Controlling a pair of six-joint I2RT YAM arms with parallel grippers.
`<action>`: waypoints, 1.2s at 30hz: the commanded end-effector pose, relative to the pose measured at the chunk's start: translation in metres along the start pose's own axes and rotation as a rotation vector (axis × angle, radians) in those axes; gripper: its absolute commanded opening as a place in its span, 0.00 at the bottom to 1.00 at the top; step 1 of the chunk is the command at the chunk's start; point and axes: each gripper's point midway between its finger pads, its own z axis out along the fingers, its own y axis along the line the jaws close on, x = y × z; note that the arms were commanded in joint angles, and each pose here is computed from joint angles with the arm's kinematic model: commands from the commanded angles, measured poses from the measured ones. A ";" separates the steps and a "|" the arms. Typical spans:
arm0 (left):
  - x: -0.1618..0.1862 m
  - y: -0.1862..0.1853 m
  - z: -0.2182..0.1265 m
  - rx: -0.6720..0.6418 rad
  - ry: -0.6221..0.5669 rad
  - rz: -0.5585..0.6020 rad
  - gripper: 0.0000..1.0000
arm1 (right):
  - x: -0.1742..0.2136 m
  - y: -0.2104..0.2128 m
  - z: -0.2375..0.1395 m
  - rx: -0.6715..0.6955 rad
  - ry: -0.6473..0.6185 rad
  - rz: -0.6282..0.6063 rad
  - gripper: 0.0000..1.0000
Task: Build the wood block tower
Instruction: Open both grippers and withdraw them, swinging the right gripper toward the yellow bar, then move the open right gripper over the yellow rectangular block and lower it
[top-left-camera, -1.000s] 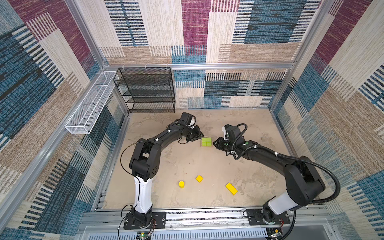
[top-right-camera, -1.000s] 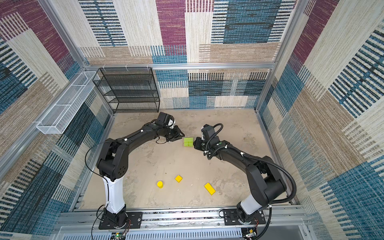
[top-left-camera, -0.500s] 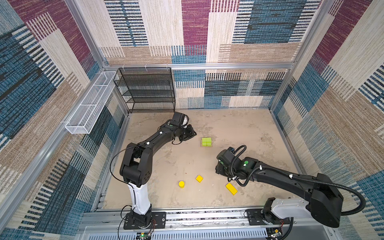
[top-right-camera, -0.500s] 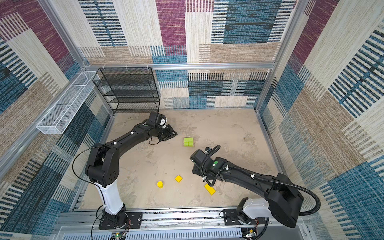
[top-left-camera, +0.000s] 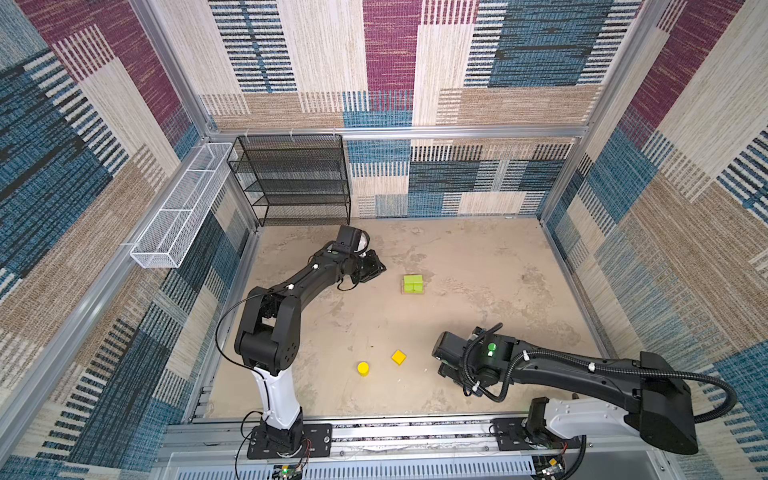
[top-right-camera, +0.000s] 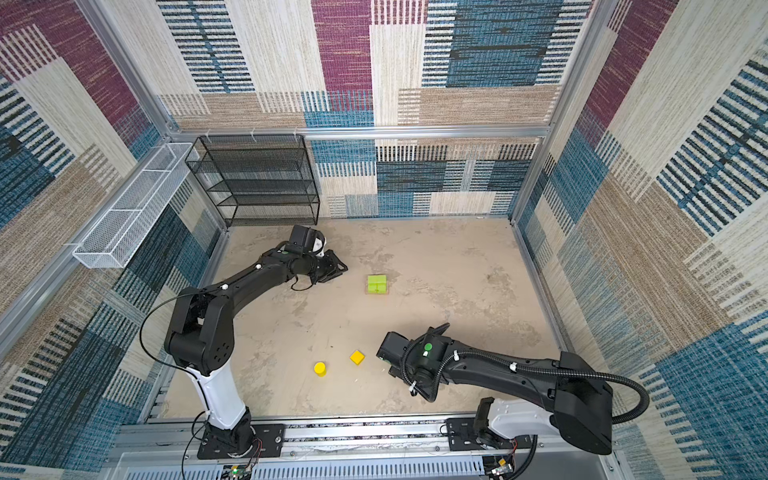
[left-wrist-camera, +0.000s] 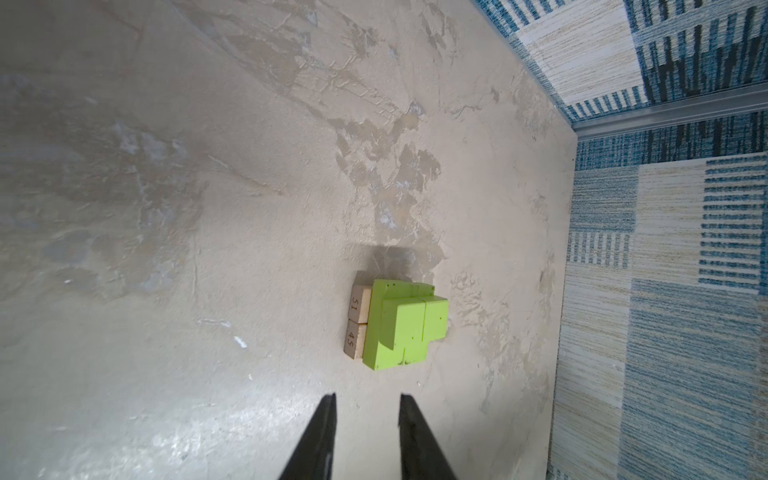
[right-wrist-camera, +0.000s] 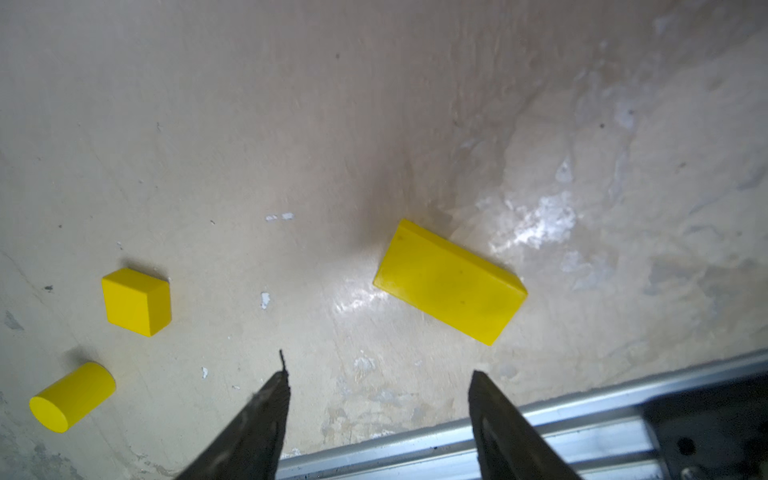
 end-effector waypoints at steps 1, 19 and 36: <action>-0.005 -0.004 -0.005 0.030 -0.015 0.020 0.31 | 0.003 -0.012 -0.003 0.047 0.004 0.086 0.77; -0.006 0.006 -0.008 0.026 -0.019 -0.004 0.31 | -0.001 -0.034 0.012 -0.006 -0.015 0.218 0.88; -0.005 0.011 -0.006 0.020 -0.015 -0.018 0.30 | -0.011 -0.039 0.022 -0.002 -0.067 0.248 0.86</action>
